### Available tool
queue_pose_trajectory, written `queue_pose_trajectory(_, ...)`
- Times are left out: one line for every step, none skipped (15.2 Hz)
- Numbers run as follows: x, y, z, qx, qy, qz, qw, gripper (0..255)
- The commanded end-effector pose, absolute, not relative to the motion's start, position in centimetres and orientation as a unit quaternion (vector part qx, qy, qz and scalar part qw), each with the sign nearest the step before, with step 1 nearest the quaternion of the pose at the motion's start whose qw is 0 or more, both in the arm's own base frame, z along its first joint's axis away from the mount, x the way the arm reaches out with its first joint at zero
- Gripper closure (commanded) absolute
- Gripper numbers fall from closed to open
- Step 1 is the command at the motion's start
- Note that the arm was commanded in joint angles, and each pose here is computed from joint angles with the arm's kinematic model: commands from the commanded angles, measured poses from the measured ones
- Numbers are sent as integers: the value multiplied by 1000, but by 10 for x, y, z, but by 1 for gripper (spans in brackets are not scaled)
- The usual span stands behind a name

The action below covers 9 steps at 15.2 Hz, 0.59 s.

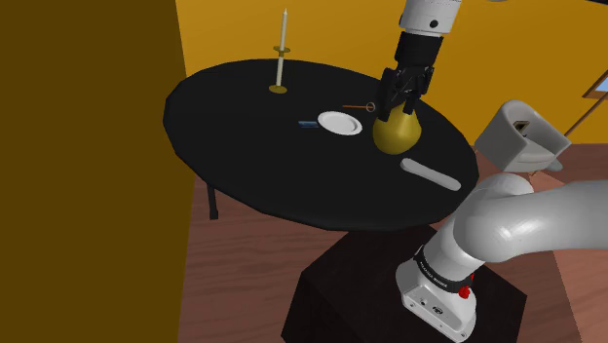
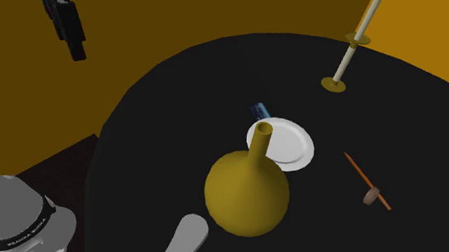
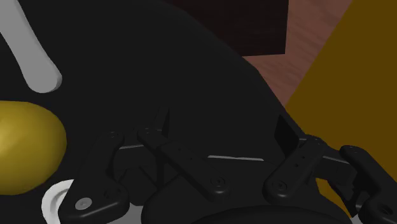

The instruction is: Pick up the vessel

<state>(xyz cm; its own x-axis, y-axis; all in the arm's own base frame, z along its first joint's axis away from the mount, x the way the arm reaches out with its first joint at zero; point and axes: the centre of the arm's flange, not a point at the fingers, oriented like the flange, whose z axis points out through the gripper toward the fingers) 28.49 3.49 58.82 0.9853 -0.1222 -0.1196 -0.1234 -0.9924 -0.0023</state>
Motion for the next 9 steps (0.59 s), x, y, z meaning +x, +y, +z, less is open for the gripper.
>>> queue_pose_trajectory(285,35,588,-996,62,60,5,0)
queue_pose_trajectory(289,22,589,-996,63,60,5,0)
queue_pose_trajectory(293,10,589,-996,64,59,5,0)
queue_pose_trajectory(296,-3,590,-996,65,59,5,0)
queue_pose_trajectory(300,-16,590,-996,66,59,5,0)
queue_pose_trajectory(304,-28,591,-996,68,59,5,0)
queue_pose_trajectory(308,-41,591,-996,69,59,5,0)
queue_pose_trajectory(312,-54,592,-996,70,59,5,0)
queue_pose_trajectory(315,-66,592,-996,71,58,5,0)
